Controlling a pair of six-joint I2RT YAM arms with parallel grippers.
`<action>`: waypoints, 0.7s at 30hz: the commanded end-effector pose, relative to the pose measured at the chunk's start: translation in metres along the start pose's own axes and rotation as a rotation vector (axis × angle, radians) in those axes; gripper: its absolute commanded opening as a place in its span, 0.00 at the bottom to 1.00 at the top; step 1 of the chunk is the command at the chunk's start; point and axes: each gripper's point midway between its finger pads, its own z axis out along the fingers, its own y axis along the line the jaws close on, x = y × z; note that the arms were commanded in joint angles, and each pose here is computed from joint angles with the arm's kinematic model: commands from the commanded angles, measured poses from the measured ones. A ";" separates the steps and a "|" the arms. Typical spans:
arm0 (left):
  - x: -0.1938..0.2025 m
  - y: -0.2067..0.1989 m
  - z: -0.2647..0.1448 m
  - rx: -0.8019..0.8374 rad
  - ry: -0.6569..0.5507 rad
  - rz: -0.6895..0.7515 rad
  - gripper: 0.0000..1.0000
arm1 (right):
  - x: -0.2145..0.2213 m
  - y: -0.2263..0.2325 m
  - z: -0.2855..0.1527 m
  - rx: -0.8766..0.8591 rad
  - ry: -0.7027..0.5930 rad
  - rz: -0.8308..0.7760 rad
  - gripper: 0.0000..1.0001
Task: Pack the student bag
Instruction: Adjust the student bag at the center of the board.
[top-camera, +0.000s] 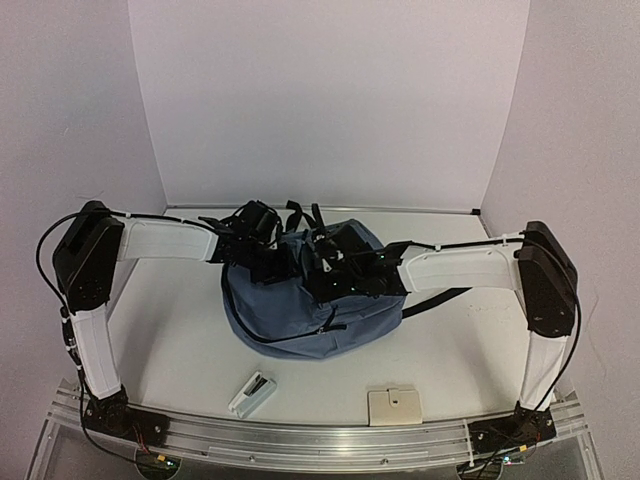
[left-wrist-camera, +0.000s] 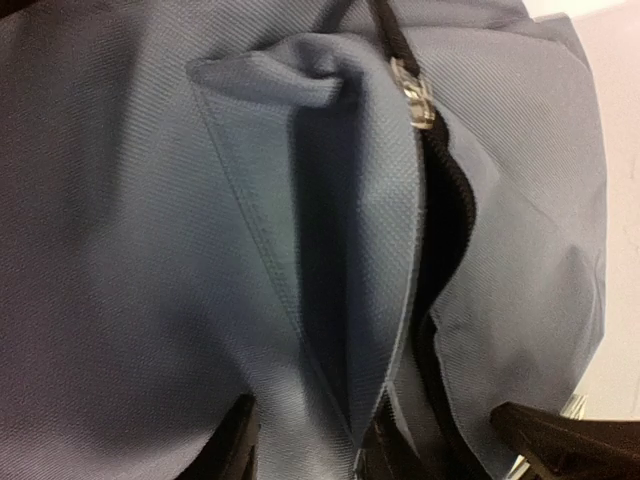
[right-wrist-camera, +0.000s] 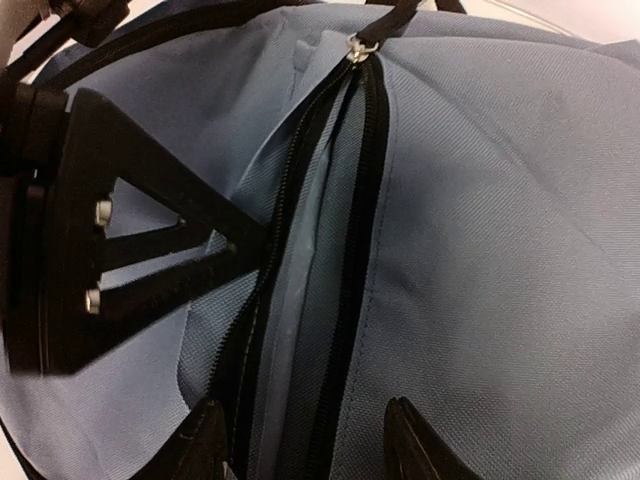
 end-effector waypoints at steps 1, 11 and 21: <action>0.004 0.000 0.013 0.007 0.022 -0.018 0.21 | -0.010 -0.011 -0.018 0.097 -0.050 -0.022 0.53; 0.005 -0.002 0.008 0.024 0.020 -0.012 0.06 | 0.002 -0.028 0.008 0.251 0.040 -0.117 0.58; 0.004 -0.004 0.005 0.031 0.013 -0.013 0.03 | 0.004 -0.055 0.019 0.432 0.056 -0.172 0.56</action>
